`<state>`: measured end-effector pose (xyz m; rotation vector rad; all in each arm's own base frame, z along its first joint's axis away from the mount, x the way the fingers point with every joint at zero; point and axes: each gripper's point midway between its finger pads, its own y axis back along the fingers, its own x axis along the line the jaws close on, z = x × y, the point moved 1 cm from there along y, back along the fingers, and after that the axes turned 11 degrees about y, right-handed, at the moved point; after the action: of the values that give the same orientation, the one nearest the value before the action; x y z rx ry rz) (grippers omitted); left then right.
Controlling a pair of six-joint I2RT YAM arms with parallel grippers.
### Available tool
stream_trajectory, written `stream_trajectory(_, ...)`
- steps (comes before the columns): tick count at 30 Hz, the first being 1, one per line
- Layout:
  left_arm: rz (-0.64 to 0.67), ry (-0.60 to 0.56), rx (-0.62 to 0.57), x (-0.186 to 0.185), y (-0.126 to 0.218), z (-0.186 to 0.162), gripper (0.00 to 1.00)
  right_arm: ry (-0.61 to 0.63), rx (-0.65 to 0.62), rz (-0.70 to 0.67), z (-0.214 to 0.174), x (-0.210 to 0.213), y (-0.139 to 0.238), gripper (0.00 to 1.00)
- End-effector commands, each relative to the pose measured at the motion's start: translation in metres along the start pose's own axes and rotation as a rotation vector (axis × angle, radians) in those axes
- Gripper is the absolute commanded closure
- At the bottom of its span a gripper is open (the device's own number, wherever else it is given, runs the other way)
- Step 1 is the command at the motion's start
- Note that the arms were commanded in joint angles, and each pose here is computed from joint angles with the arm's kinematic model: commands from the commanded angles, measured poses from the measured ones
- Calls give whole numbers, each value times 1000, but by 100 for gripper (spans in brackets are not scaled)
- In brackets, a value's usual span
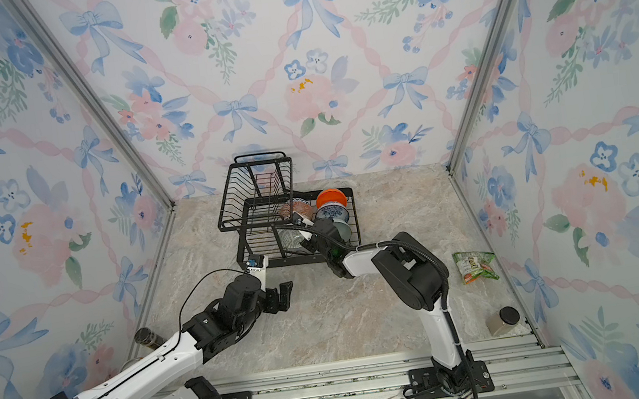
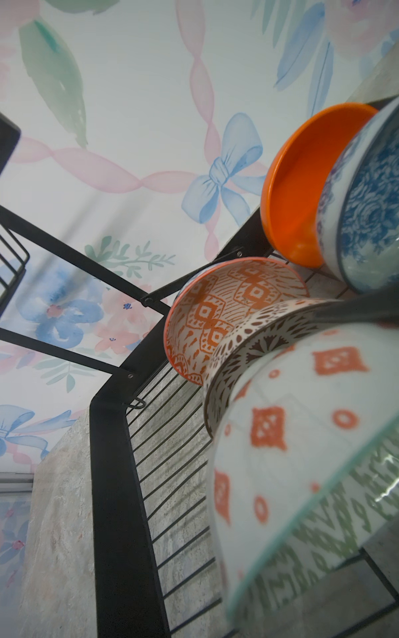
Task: Load the bowls into the dish rack
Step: 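Lower the green-patterned bowl upright against the brown-white patterned bowl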
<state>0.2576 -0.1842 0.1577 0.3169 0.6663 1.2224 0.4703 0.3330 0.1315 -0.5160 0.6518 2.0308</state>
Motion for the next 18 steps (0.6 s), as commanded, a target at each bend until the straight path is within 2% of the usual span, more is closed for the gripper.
stream_trajectory(1,-3,9,1,1,2,0,2,18,-42,-42,18,-17,-7,100)
stream_trajectory(18,6,4,8,4,0,-2,2,178,16,-144,15,-23,-18,100)
